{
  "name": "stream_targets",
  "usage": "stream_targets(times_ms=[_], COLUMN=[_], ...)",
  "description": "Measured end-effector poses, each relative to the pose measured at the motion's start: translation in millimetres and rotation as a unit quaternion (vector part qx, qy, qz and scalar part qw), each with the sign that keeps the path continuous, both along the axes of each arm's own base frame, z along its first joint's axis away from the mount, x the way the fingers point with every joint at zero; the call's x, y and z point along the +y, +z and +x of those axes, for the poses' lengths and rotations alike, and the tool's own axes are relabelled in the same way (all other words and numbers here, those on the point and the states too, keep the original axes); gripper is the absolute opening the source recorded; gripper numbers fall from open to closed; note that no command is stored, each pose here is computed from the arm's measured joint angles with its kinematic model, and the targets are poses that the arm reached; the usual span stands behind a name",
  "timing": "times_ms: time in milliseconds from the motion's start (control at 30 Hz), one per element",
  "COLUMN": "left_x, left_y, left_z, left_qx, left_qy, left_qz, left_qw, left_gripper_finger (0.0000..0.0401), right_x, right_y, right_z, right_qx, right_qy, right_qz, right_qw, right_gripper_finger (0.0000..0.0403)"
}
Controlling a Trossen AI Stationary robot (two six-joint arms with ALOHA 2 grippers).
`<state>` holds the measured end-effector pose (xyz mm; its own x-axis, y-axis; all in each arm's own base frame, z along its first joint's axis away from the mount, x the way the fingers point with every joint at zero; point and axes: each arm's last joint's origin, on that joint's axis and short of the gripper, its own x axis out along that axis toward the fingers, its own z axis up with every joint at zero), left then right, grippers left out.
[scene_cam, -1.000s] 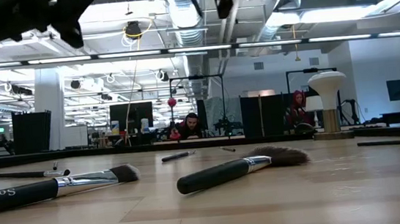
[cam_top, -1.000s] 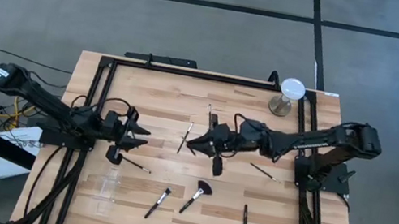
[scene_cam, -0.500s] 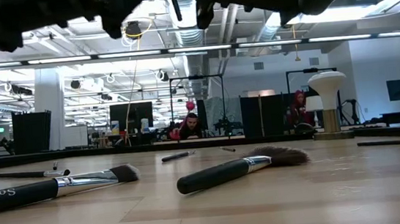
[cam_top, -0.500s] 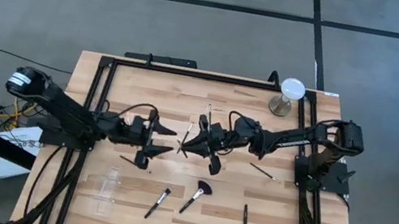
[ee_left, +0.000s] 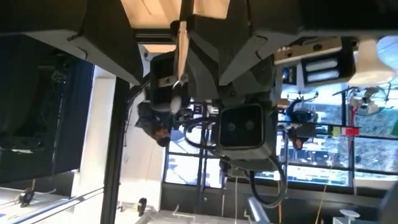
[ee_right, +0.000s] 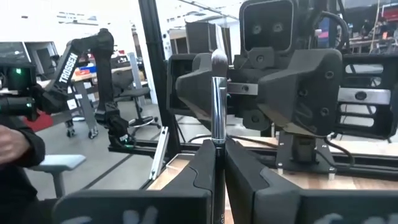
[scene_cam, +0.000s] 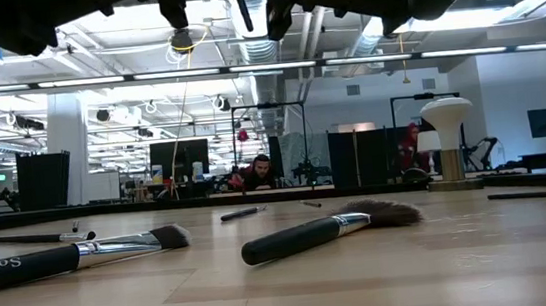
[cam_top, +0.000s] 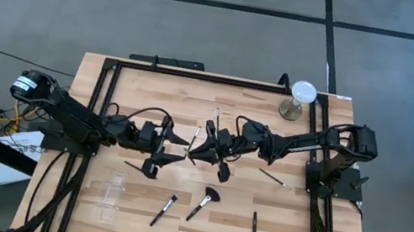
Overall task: Put items in baskets/containers
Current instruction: Put the eyeshadow brush into the transparent organizer
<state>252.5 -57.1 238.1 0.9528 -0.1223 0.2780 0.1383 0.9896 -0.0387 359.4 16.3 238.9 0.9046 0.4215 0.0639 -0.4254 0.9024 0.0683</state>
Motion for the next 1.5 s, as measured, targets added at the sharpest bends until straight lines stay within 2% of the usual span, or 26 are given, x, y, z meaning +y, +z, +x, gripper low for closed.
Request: stream_targets(times_ms=[400,600,800,967,1233,1500], left_x=[0,0,-4,-5,-5,-6], left_y=[-2,-5,-5,-6,-3,-9], left_z=[0,3,18,22,21,21], left_qx=[0.011,0.017,0.02,0.021,0.022,0.051], left_qy=[-0.002,-0.001,-0.002,-0.002,-0.002,-0.006], left_qz=[-0.008,-0.018,-0.021,-0.02,-0.018,-0.027], left_qw=[1.0,1.0,1.0,1.0,1.0,0.998], left_gripper_finger=[0.0179,0.0147,0.0115,0.0095,0.0019,0.0019], right_x=[0,0,0,0,0,0], right_y=[1,1,1,0,0,-5], right_z=[0,0,0,0,0,0], right_qx=[-0.007,-0.008,-0.008,-0.004,-0.001,0.02], right_qy=[-0.002,-0.003,-0.003,0.0,-0.004,-0.001], right_qz=[-0.001,-0.006,-0.008,-0.009,-0.007,-0.009], right_qw=[1.0,1.0,1.0,1.0,1.0,1.0], right_gripper_finger=[0.0011,0.0011,0.0011,0.0011,0.0018,0.0052])
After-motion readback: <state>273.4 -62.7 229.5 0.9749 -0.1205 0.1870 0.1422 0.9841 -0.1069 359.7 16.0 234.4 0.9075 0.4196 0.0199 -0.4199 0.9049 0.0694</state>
